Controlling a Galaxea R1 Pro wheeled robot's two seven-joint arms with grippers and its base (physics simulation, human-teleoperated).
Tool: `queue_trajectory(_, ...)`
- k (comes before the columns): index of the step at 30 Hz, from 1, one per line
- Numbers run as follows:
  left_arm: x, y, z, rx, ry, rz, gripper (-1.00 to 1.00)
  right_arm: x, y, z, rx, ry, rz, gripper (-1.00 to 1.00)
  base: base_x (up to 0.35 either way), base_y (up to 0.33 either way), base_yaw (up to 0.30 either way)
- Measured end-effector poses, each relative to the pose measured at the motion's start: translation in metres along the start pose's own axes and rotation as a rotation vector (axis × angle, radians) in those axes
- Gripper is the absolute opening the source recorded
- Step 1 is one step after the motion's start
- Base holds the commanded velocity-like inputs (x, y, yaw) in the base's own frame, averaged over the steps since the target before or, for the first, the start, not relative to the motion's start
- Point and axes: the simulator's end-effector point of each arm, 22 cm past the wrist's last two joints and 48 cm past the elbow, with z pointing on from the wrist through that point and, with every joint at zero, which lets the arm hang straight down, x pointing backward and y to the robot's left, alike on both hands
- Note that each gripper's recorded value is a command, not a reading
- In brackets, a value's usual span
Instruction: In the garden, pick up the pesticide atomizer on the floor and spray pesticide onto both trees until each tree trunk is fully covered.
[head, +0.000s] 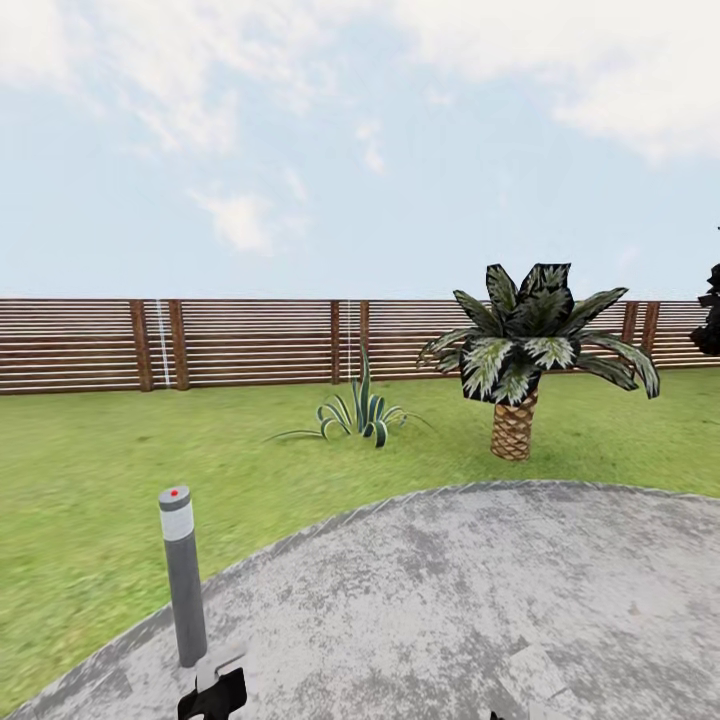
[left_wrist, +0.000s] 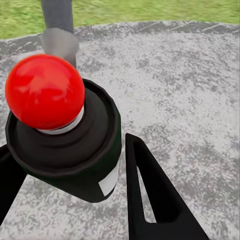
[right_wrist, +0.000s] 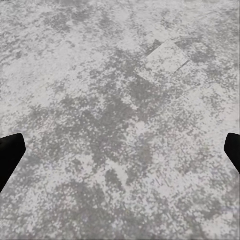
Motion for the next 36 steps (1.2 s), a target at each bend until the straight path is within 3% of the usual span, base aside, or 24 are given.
queue_trajectory(36, -0.047, -0.008, -0.033, 0.0, 0.001, 0.0, -1.0, -0.044, 0.006, -0.037, -0.002, 0.003, -0.003, 1.0, 0.0, 0.0, 0.0)
